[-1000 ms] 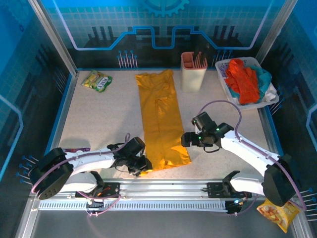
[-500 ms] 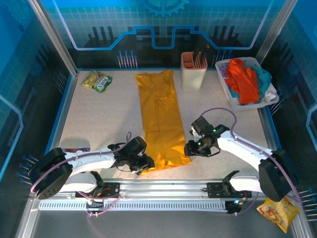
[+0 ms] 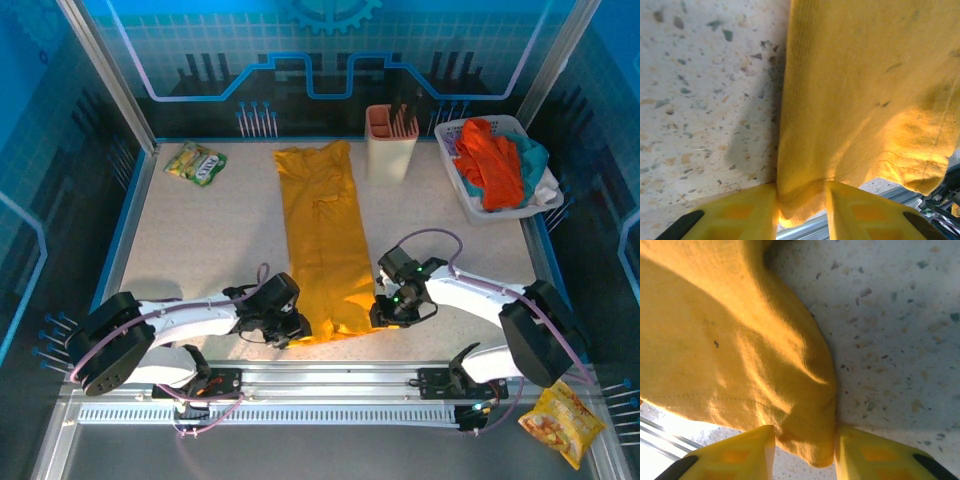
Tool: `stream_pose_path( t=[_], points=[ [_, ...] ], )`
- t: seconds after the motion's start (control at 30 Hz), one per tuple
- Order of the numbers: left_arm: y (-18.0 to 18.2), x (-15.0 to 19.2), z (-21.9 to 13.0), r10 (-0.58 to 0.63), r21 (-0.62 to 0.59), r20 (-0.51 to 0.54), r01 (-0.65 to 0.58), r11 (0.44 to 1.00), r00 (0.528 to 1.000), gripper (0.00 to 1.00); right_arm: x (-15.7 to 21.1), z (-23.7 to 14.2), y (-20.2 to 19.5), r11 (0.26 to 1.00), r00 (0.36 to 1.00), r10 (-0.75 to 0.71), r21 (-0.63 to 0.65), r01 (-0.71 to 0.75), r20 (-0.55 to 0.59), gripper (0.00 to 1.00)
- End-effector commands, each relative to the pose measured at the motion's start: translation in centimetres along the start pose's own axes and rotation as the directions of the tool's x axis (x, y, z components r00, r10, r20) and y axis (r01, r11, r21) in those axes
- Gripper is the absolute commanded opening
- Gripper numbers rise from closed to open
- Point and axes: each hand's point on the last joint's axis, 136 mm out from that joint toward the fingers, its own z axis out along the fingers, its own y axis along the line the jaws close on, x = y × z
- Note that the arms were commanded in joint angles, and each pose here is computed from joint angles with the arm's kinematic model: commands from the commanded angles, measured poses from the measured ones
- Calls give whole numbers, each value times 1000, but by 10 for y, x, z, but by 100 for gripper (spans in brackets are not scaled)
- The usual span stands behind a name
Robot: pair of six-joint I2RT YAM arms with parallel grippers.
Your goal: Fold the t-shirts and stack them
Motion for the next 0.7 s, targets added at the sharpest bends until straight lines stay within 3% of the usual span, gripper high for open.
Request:
stream_pose_path(
  t=[0.0, 0.13, 0.27, 0.53, 0.67],
  points=[
    [-7, -11, 2, 31, 1, 42, -31, 1000, 999, 27, 3, 5, 5, 1000, 1000, -1, -19, 0, -19, 33],
    [-2, -9, 4, 33, -17, 31, -32, 999, 999, 18, 4, 4, 5, 1000, 1000, -5, -14, 5, -17, 24],
    [9, -1, 3, 47, -62, -9, -48, 997, 999, 1, 14, 5, 8, 1000, 1000, 16, -18, -16, -26, 6],
    [28, 19, -9, 45, -108, -69, -52, 993, 997, 0, 43, 15, 13, 999, 998, 43, 30, -42, -44, 0],
    [26, 24, -19, 46, -79, -66, -51, 996, 997, 0, 39, 7, 14, 996, 997, 73, 45, -75, 28, 0]
  ],
)
